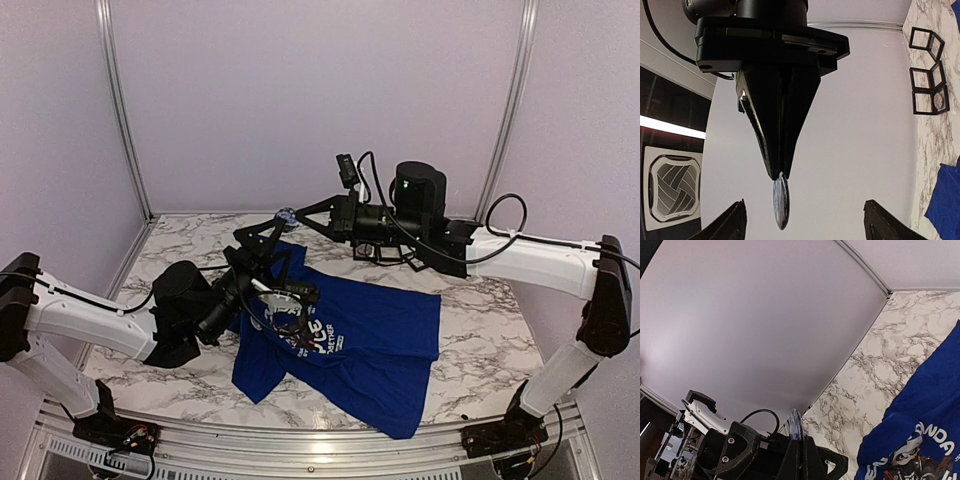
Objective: Remove the brooch from the garment
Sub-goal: Pass from the left arm to the right, then place the brooch in the brooch box.
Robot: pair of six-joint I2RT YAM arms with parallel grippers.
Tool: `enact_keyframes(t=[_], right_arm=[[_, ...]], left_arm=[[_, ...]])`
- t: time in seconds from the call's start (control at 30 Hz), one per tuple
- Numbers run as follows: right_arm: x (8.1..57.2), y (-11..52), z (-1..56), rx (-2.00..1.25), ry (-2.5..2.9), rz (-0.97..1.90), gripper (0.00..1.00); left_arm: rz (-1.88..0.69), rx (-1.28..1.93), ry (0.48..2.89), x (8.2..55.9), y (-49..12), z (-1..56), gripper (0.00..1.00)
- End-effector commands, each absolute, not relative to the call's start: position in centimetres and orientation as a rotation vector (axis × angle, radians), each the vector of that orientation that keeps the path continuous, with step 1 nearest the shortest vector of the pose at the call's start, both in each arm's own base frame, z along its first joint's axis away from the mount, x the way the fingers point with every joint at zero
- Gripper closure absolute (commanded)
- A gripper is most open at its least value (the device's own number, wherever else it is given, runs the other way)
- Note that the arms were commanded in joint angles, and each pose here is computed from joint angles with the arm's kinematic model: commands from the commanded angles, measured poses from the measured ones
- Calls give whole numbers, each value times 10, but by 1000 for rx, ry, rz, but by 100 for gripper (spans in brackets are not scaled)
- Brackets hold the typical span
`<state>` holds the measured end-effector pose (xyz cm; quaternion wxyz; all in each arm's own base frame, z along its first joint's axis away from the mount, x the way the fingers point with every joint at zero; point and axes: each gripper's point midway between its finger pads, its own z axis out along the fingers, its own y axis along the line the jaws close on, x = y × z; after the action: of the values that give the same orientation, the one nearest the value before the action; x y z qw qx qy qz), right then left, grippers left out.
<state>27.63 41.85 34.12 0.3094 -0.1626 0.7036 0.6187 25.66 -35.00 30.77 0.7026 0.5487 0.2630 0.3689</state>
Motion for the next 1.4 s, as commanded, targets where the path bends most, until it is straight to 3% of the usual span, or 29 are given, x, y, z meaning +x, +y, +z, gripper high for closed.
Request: enact_keyframes(t=[0.0, 0.13, 0.9, 1.37], right_arm=[[285, 417, 338, -395, 1851, 1602, 100], [291, 414, 330, -368, 1861, 1585, 100], [351, 358, 258, -166, 1969, 1377, 100], [423, 272, 189, 50, 2064, 1183, 100]], left_arm=[[746, 1153, 668, 254, -338, 314, 12], [661, 1093, 742, 250, -331, 322, 1], [-30, 698, 1388, 257, -310, 327, 1], [-556, 353, 1691, 305, -275, 312, 1]])
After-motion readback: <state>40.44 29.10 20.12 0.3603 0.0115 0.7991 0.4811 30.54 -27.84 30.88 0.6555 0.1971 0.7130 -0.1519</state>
